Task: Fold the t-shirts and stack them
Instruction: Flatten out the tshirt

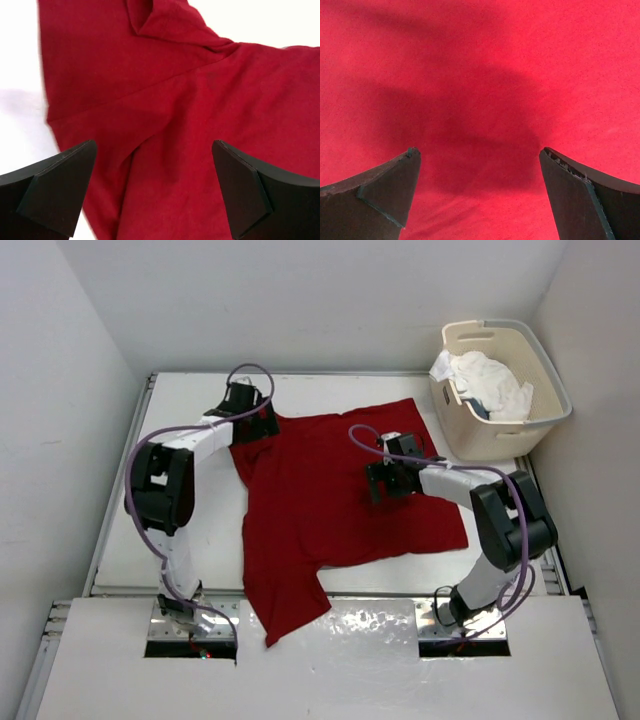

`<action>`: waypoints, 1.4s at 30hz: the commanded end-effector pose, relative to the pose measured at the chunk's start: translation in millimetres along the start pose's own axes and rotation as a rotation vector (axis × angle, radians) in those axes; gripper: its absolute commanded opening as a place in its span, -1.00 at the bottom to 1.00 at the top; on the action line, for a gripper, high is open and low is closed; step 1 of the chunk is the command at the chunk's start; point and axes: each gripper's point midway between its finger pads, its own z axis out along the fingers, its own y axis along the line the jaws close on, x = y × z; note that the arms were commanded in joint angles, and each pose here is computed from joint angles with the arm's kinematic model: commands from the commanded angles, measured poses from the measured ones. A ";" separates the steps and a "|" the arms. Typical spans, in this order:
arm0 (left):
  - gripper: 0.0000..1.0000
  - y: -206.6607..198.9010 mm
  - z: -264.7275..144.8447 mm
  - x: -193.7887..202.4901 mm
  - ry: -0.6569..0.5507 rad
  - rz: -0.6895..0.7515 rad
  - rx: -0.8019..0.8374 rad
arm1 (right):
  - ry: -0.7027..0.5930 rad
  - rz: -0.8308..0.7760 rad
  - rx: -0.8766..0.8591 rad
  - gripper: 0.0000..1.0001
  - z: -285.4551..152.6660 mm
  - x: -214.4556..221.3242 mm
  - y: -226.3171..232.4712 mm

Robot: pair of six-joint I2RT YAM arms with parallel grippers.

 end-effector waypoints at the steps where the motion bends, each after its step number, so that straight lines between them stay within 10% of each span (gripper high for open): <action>1: 0.99 1.2 15.5 -3.8 0.007 -0.080 0.013 | -0.014 0.023 -0.069 0.98 -11.7 3.4 23.2; 11: 0.99 38.8 79.5 40.4 0.117 -0.120 -0.027 | 0.099 0.039 0.073 0.98 0.1 56.7 -4.9; 28: 0.99 37.7 144.0 -65.5 0.019 0.144 0.056 | 0.080 0.034 0.156 0.98 29.2 -8.1 -47.5; 42: 1.00 -22.5 23.1 -210.2 -0.316 0.072 0.255 | -0.092 0.024 0.100 0.98 -8.3 -67.6 -34.2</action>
